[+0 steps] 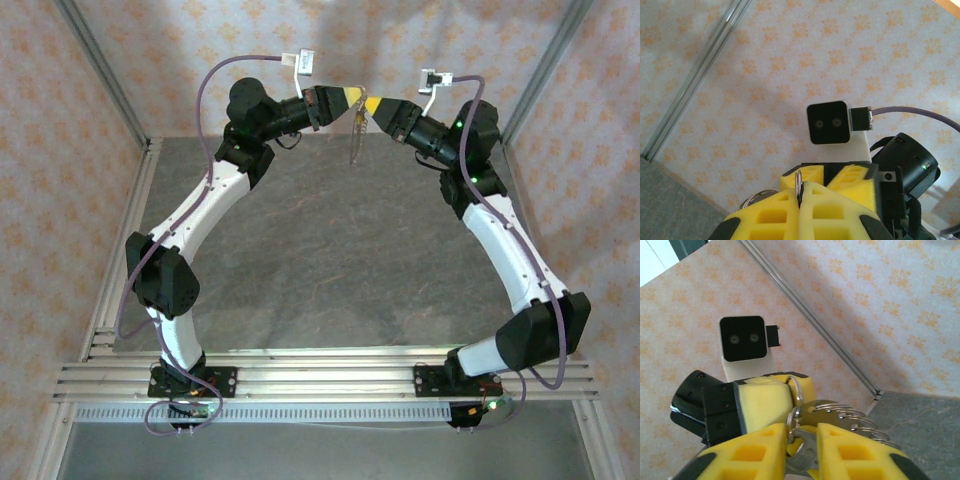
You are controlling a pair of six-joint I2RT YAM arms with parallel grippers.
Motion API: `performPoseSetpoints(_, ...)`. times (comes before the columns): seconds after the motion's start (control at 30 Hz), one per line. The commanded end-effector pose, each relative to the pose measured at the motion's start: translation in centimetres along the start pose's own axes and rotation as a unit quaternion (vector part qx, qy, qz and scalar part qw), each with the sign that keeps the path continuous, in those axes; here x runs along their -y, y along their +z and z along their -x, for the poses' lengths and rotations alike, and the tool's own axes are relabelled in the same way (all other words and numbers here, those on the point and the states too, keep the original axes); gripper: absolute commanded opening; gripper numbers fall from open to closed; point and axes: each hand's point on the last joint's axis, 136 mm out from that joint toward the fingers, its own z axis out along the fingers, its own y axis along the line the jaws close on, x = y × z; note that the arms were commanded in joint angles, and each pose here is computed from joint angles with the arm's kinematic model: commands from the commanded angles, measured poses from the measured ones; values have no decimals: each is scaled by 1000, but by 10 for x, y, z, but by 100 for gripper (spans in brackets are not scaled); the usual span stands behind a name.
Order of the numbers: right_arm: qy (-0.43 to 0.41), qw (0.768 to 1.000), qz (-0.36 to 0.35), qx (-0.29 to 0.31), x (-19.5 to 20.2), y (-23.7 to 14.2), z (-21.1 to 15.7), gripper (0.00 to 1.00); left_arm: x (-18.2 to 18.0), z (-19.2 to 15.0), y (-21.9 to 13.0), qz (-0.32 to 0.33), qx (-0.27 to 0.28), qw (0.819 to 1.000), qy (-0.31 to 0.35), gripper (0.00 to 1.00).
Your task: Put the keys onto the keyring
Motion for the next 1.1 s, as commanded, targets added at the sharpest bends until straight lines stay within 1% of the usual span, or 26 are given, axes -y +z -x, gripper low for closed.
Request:
performPoseSetpoints(0.0, -18, 1000, 21, -3, -17, 4, 3, 11, 37, 20, -4, -32, 20, 999, 39, 0)
performPoseSetpoints(0.07, -19, 1000, 22, -11, -18, 5, -3, 0, 36, 19, -4, -29, 22, 999, 38, 0)
performPoseSetpoints(0.3, -17, 999, 11, -32, -14, 7, -31, 0, 34, 18, -3, -26, 24, 999, 36, 0)
performPoseSetpoints(0.47, -14, 999, 0, -40, -8, 7, -42, 0, 33, 19, -3, -24, 26, 999, 36, 0)
performPoseSetpoints(0.6, -16, 999, -29, -41, 4, 4, -46, 0, 33, 19, -3, -24, 26, 999, 37, 0)
performPoseSetpoints(0.73, -19, 999, -31, -38, 4, 2, -45, 0, 32, 18, -3, -22, 25, 999, 36, 0)
performPoseSetpoints(0.83, -39, 998, -47, -29, 0, -8, -39, 0, 31, 17, -3, -22, 23, 999, 35, 0)
performPoseSetpoints(0.87, -46, 998, -49, -20, -4, -14, -33, 1, 32, 17, -3, -22, 22, 999, 36, 0)
performPoseSetpoints(1.0, -63, 997, -54, 11, -17, -32, -13, 24, 32, 16, -3, -22, 20, 999, 37, 0)
performPoseSetpoints(1.07, -69, 996, -54, 22, -23, -36, -4, 31, 33, 16, -3, -23, 20, 999, 37, 0)
